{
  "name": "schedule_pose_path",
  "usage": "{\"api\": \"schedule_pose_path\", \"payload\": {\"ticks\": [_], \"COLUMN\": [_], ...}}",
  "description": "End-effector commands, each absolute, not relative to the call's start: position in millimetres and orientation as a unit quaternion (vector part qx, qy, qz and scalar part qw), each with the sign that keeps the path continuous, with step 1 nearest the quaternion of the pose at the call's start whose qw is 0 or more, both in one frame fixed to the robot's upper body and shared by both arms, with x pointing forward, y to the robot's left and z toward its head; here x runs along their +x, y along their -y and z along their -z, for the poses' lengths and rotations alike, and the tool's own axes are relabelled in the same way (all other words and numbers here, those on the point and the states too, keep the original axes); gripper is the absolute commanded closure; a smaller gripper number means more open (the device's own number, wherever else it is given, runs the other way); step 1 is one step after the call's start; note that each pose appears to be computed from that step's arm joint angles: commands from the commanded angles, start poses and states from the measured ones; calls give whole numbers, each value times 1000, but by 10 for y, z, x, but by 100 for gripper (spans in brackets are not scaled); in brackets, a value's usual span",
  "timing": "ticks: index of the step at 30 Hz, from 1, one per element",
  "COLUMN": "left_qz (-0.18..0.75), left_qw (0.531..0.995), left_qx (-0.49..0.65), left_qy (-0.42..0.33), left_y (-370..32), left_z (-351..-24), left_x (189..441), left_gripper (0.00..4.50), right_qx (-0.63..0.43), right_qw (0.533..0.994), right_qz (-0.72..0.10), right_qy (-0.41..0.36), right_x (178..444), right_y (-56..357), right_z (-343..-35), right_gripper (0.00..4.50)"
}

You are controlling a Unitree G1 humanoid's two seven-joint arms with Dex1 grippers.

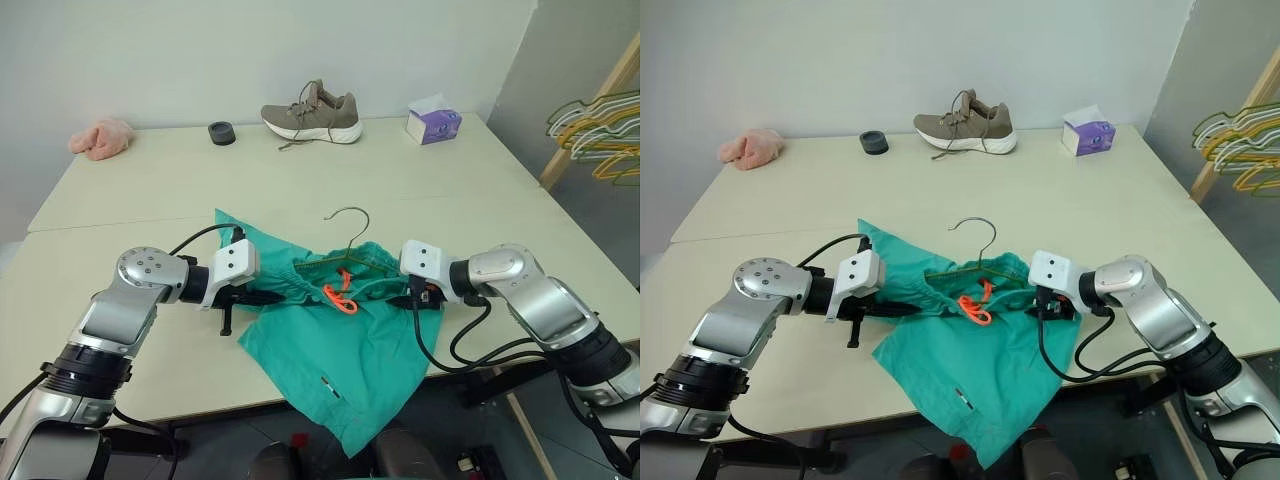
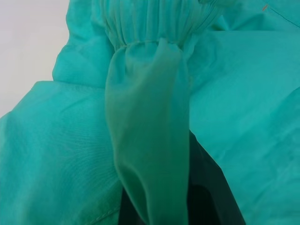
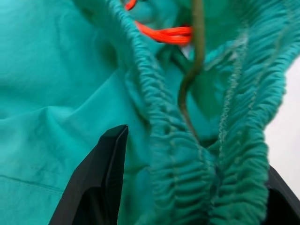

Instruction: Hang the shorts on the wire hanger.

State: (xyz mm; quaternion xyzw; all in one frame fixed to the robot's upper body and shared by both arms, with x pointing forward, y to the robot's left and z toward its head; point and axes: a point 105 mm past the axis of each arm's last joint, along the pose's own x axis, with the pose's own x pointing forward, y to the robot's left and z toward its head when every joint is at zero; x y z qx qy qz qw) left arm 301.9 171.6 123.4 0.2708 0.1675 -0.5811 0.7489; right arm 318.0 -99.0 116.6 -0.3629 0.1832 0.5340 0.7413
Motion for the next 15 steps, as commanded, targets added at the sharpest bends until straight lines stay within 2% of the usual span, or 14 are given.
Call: {"api": "schedule_pose_path", "payload": {"ticks": [1,6,13,15], "left_qz": [593,599,586,557], "left_qw": [743,742,760,789], "left_qx": [279,269,252,235], "left_qy": [-138,-135,-124,-111], "left_y": [-1612,-1573,-1573,-1637], "left_z": [-1357,-1359,-1391,-1443], "left_x": [3007,2984,3026,3143], "left_gripper": [450,450,450,393], "right_qx": [-387,-400,-401,-394], "right_qw": [723,709,707,712], "right_qz": [-548,-556,-562,-561], "right_qy": [-168,-165,-152,-151], "right_x": [3205,3222,3200,3172], "right_y": [931,900,893,928], "right_z": [-1226,-1209,-1256,-1287], "right_gripper": [268,438,445,450]}}
